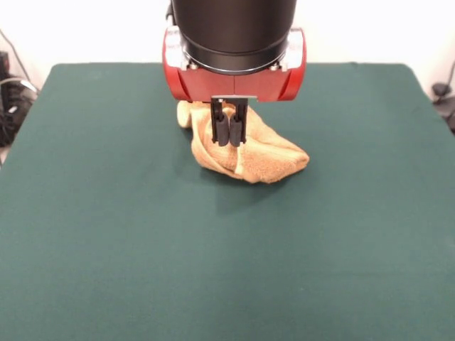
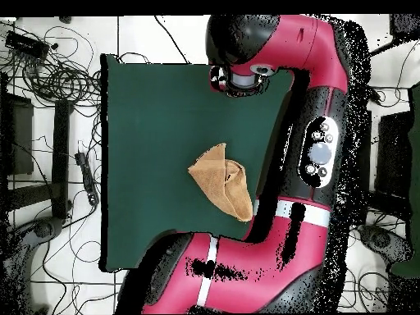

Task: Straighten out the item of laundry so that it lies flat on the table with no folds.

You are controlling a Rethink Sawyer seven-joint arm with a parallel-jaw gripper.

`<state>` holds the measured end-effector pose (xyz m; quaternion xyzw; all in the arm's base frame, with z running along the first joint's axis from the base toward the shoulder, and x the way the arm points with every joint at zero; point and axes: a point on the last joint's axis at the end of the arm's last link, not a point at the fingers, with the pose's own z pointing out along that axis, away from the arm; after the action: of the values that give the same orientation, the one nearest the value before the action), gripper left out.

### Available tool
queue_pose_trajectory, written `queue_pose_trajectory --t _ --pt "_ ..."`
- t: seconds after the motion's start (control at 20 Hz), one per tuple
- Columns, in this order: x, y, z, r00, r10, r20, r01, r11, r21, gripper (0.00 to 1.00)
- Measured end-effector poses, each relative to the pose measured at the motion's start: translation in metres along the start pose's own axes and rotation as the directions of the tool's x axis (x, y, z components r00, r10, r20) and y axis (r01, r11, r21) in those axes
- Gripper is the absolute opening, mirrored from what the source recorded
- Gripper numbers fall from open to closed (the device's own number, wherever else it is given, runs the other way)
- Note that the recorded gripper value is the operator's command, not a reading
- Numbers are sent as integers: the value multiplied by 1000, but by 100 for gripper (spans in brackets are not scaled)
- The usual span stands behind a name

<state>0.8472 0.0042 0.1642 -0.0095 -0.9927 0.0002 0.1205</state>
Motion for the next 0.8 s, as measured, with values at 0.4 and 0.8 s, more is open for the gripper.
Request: queue_pose_trajectory --t 0.4,0.8 --pt "0 0 -9 1000 0 12 0 1000 2 0" --pt "2 4 -35 999 -3 45 3 1000 -3 0"
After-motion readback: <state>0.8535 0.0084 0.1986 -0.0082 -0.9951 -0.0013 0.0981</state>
